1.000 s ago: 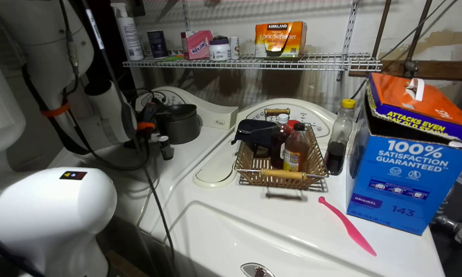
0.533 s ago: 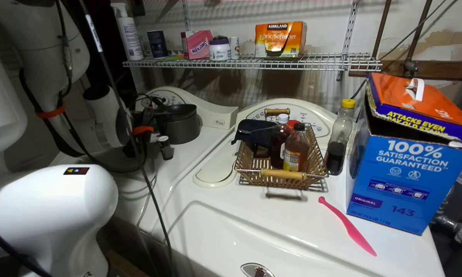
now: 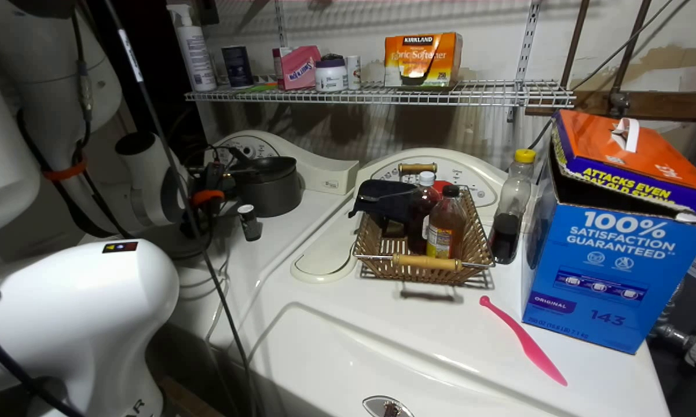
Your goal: Pick up one silver spoon and put it in the black pot
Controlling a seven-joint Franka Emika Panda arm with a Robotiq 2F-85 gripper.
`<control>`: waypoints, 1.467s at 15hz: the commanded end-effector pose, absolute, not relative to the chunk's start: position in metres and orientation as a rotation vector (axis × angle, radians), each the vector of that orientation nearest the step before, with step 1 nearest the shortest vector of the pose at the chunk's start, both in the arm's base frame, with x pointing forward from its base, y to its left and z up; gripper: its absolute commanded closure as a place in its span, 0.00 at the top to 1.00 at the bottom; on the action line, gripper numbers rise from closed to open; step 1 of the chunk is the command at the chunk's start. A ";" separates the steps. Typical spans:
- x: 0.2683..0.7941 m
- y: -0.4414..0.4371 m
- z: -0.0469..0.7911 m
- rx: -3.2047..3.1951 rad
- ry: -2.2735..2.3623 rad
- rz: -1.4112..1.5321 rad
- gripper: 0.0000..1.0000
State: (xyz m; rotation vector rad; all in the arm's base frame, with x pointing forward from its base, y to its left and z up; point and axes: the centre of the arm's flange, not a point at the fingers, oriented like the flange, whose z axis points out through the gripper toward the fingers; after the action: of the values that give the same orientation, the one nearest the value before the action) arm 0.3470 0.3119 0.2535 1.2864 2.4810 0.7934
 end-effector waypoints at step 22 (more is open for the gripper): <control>0.323 0.345 0.249 1.209 2.515 0.773 0.27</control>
State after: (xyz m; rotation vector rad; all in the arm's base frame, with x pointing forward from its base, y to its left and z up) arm 0.3243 0.3410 0.2510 1.2021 2.5197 0.7919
